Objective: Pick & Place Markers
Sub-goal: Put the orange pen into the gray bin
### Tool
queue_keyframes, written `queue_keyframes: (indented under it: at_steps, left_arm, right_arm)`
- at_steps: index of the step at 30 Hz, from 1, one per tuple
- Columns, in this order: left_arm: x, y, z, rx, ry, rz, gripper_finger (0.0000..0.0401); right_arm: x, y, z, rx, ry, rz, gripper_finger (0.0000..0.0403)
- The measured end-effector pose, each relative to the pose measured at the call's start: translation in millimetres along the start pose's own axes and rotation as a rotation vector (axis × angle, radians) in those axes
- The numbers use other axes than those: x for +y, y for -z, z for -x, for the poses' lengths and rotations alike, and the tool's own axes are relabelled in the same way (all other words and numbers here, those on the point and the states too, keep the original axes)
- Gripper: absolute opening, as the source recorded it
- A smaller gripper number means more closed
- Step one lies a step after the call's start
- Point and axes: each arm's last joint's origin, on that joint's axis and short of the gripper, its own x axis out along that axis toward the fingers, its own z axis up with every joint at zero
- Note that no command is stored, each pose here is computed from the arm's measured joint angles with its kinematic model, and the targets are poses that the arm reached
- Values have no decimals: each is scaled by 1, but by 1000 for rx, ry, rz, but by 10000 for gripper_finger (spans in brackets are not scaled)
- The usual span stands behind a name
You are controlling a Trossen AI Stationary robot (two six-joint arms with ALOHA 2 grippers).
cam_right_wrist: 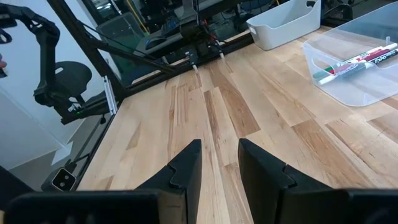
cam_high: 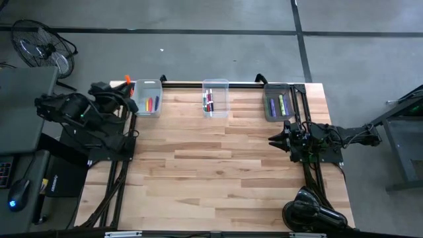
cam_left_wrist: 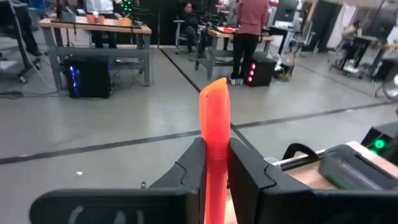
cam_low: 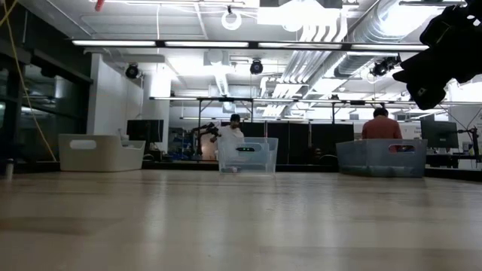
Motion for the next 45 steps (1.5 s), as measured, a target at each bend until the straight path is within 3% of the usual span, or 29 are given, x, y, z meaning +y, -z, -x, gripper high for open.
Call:
queue_keyframes:
  at_steps: [10, 15, 20, 26, 34, 45]
  left_arm:
    - [-20, 59, -10, 47, 29, 21, 40]
    - [-33, 79, -14, 72, 78, 133, 40]
    - [-55, 92, -16, 116, 217, 167, 40]
    - [-73, 87, -33, 73, 364, 133, 40]
    - [-55, 67, -78, 22, 366, 126, 40]
    - [0, 61, -140, 113, 269, 147, 40]
  right_arm:
    - [0, 0, 0, 0, 0, 0, 94]
    - [0, 0, 0, 0, 0, 0, 94]
    - [0, 0, 0, 0, 0, 0, 94]
    - [0, 0, 0, 0, 0, 0, 94]
    - [0, 0, 0, 0, 0, 0, 94]
    - [0, 0, 0, 0, -1, 0, 94]
